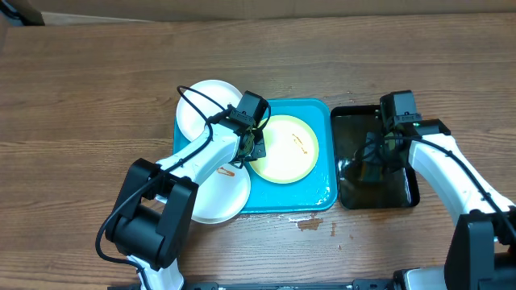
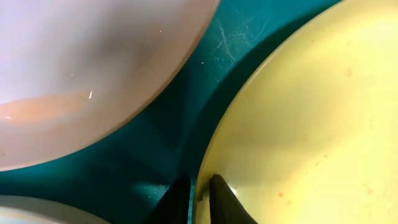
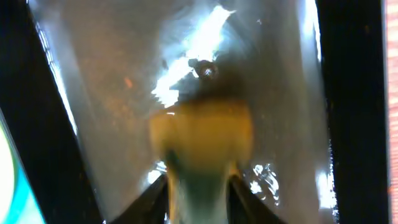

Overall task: Clean dirty plates on tray and stack at the side
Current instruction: 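Rub the sponge in the water with the right gripper, then move the sponge to the yellow plate and scrub it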

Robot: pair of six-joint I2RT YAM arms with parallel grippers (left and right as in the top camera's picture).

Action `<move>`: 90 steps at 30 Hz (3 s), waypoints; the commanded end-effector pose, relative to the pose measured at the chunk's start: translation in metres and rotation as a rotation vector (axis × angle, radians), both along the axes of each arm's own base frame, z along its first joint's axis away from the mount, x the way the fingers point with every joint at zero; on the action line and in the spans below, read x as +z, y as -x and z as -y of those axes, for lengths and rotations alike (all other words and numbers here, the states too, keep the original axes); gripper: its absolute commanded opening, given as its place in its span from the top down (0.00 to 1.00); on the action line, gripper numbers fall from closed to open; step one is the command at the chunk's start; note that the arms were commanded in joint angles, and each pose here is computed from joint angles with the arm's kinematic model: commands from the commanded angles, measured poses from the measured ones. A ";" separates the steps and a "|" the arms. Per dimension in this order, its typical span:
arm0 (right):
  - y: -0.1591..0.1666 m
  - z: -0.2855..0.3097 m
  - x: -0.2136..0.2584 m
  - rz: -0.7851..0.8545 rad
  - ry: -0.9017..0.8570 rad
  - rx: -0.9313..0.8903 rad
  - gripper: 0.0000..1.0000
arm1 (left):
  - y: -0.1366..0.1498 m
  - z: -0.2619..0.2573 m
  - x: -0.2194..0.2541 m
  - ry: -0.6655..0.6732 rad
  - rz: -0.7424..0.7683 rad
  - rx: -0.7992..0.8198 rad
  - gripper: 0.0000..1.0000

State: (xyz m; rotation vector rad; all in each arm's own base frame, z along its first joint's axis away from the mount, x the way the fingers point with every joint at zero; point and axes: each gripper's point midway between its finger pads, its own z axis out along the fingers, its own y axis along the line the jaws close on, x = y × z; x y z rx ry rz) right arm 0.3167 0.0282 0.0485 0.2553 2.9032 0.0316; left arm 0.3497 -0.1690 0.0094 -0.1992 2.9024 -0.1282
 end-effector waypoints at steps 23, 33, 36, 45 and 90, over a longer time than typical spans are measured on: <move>0.002 -0.004 -0.042 -0.072 -0.007 -0.002 0.78 | 0.001 -0.005 -0.005 -0.018 -0.010 0.012 0.78; -0.010 -0.005 -0.017 -0.057 -0.007 0.004 0.96 | 0.001 -0.005 -0.005 -0.018 -0.010 0.012 0.70; -0.020 -0.006 0.011 -0.032 -0.011 -0.004 0.96 | 0.001 -0.005 -0.005 -0.018 -0.009 0.012 0.83; -0.026 -0.005 0.052 0.018 0.068 -0.008 0.96 | 0.000 -0.004 -0.005 -0.016 -0.007 0.012 0.96; -0.033 -0.051 0.048 0.072 0.006 0.155 0.96 | -0.002 0.003 -0.004 0.020 -0.001 0.003 0.96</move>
